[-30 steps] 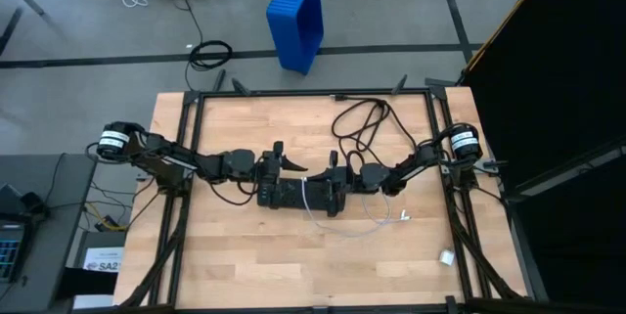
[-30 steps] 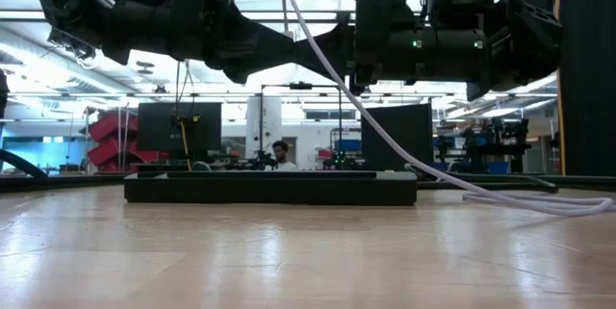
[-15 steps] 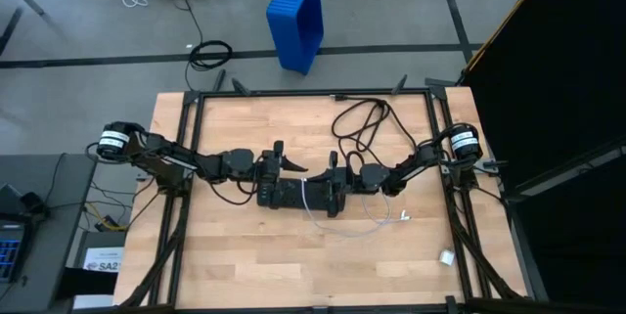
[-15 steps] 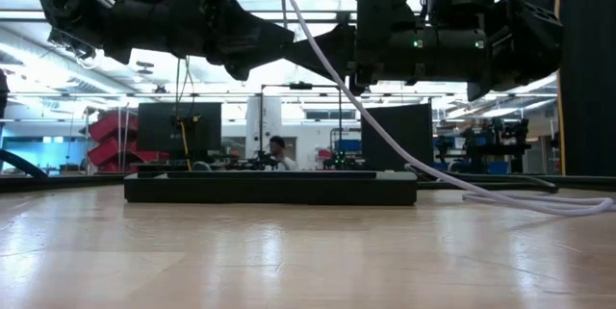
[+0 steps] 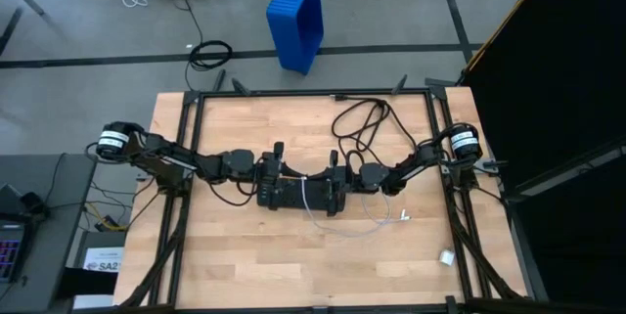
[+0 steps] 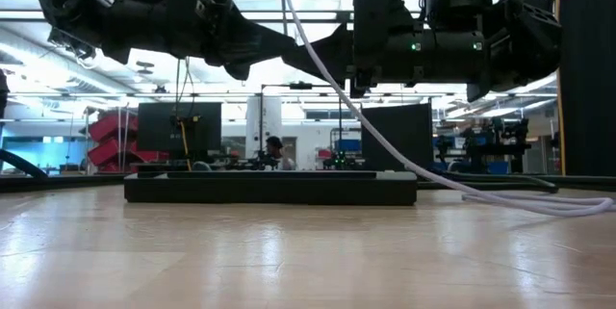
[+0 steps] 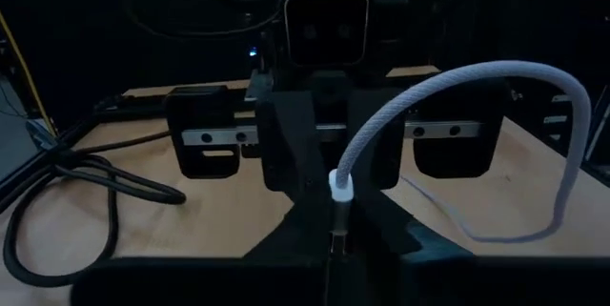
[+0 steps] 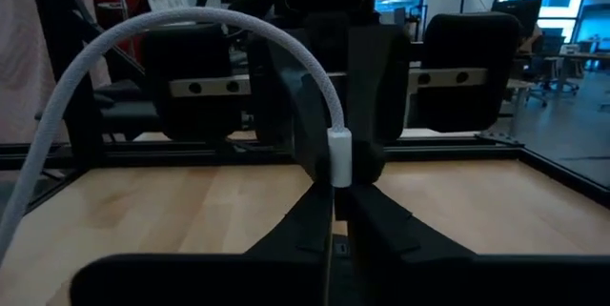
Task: Insert USB
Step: Insert the USB cable into the white charger adapter
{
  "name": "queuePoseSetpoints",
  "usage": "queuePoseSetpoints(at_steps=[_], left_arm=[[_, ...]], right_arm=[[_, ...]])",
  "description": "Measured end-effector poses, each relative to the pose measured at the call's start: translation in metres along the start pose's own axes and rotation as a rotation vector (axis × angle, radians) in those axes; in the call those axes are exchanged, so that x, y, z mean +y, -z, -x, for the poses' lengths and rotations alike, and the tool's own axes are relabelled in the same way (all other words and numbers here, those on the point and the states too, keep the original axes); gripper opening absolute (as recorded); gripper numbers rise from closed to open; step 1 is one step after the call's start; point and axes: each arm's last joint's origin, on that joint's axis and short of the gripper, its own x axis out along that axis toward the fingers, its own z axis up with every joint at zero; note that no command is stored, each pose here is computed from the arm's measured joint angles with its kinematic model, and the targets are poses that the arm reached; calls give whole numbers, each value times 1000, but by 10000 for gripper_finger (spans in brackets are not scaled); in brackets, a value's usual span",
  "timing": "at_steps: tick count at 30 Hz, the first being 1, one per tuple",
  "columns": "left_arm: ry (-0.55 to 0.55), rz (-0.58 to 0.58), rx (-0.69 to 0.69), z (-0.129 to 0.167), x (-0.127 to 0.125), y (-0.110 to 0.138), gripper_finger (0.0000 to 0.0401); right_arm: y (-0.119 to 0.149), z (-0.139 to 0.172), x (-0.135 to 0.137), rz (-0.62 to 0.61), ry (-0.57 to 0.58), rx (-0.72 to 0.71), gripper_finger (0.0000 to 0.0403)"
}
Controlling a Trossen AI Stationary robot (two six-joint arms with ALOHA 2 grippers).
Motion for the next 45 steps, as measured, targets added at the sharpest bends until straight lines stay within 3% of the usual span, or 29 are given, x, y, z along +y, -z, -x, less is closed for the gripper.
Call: queuePoseSetpoints(at_steps=[10,16,21,25,30,36,41,45], left_arm=[[-10,-3,36,10,1,-8,11],[-21,1,60,28,1,-23,10],[-98,-7,122,36,0,-23,10],[-111,-11,158,36,-1,-19,10],[-110,0,165,37,-1,-19,10],[-109,11,165,37,-1,-19,10],[-104,16,167,37,-2,-18,10],[-102,28,167,37,-2,-18,10]], right_arm=[[1,0,1,-45,-16,7,92],[-12,4,-6,-39,8,171,126],[-53,23,-13,-18,74,373,136],[-95,45,-16,-85,102,596,133],[-126,83,-7,-261,-13,900,123],[-122,120,32,-378,-99,1137,116],[-101,150,60,-476,76,1386,134],[-91,172,79,-522,124,1612,147]])
